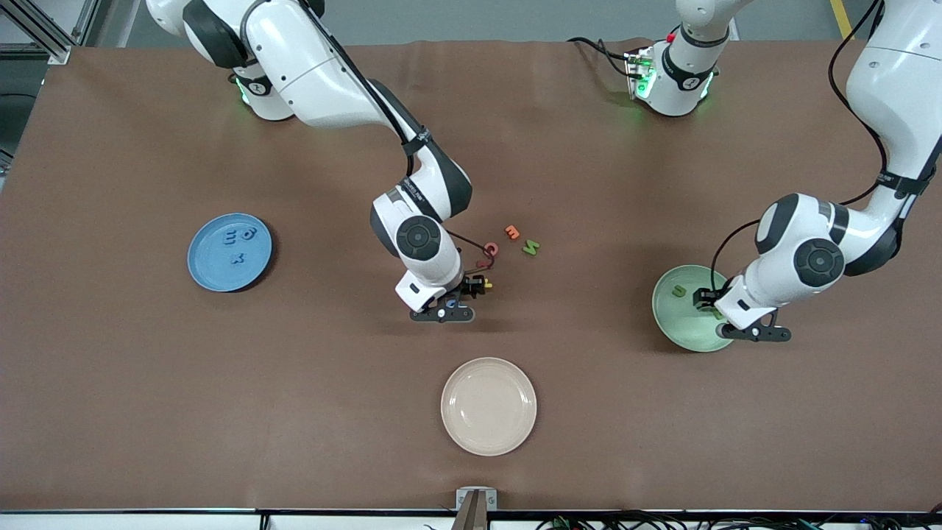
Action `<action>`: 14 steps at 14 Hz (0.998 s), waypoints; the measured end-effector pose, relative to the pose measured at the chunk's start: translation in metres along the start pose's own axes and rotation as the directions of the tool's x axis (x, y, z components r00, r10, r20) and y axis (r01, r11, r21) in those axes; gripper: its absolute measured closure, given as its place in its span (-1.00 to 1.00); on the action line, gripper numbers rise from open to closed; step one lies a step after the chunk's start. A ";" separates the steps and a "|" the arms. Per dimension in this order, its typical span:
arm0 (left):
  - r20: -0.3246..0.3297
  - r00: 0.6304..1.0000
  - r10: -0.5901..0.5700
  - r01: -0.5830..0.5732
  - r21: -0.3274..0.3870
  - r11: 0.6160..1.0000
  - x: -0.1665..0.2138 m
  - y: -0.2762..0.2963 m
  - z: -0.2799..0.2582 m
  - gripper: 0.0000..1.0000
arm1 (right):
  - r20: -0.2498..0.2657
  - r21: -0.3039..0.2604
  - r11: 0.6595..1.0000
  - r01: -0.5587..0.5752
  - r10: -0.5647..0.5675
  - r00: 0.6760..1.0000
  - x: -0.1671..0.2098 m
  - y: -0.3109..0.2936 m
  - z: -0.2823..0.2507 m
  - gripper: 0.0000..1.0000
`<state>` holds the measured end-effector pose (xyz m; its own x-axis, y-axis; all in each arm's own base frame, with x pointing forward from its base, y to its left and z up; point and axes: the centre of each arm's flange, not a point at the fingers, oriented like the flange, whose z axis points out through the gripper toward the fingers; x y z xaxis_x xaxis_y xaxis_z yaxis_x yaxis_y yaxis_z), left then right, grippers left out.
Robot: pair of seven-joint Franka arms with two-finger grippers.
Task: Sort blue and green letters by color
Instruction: 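Grasp the blue c with the right gripper while the left gripper reaches green z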
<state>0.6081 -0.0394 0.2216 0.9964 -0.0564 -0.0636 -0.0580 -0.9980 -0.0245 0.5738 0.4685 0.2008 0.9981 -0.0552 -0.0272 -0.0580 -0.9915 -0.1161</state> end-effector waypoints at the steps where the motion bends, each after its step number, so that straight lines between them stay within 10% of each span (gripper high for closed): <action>1: 0.004 0.999 -0.035 0.035 -0.007 0.999 -0.001 0.018 -0.007 -0.70 | -0.005 -0.004 1.000 -0.016 0.016 1.000 0.001 0.000 0.000 -0.59; 6: -0.001 0.995 -0.095 0.095 -0.044 0.995 -0.013 0.103 -0.041 -0.99 | -0.046 -0.068 0.998 -0.015 0.012 0.999 0.001 0.001 0.002 -0.52; 14: -0.008 0.992 0.128 -0.128 -0.039 0.991 -0.061 0.250 -0.046 -0.99 | -0.054 -0.102 0.994 -0.027 0.022 0.998 0.001 0.005 0.022 -0.42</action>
<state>0.5360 -0.2872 0.2647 0.9812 -0.1838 -0.0587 -0.1828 -0.9829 0.0228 0.5744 0.4664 0.1782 0.9963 -0.0829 0.0235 -0.0826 -0.9965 -0.0139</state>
